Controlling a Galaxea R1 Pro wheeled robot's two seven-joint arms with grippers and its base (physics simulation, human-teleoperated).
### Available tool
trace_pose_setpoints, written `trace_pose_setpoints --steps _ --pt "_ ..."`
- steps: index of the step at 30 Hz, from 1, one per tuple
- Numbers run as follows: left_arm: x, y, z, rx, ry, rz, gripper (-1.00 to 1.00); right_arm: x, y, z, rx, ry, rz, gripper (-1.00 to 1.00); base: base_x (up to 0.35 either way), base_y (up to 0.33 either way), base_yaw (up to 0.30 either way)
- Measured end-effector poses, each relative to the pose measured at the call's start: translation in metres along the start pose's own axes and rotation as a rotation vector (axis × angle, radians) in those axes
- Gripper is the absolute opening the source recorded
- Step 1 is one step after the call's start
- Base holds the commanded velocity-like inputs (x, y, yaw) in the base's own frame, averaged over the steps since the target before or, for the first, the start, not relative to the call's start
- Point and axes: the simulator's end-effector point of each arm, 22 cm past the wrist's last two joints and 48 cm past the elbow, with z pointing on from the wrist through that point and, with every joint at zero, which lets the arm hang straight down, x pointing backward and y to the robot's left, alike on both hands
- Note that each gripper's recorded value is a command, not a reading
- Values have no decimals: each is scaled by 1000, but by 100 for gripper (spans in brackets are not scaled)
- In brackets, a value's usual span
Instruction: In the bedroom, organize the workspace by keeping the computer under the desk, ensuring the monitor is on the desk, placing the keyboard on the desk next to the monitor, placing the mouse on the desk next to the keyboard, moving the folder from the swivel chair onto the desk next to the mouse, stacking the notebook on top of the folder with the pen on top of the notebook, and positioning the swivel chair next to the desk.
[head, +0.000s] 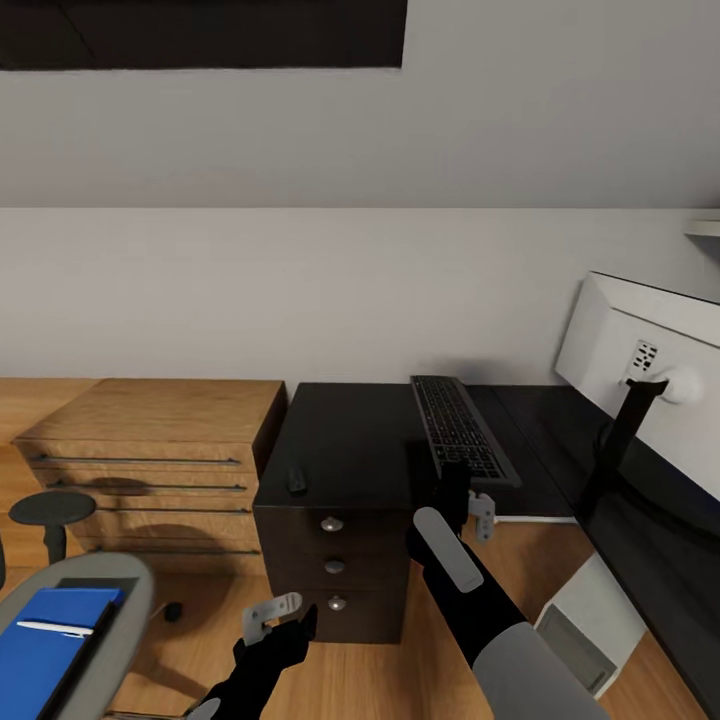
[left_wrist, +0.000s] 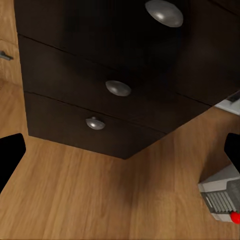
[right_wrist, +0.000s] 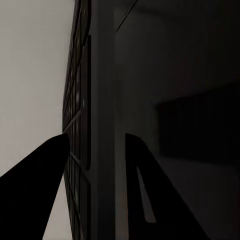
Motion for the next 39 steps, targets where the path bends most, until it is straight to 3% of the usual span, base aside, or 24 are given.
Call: trace_pose_setpoints --steps 39 --pt "41 33 34 -20 -13 -25 100 2 -63 19 17 -11 12 -100 1 0 0"
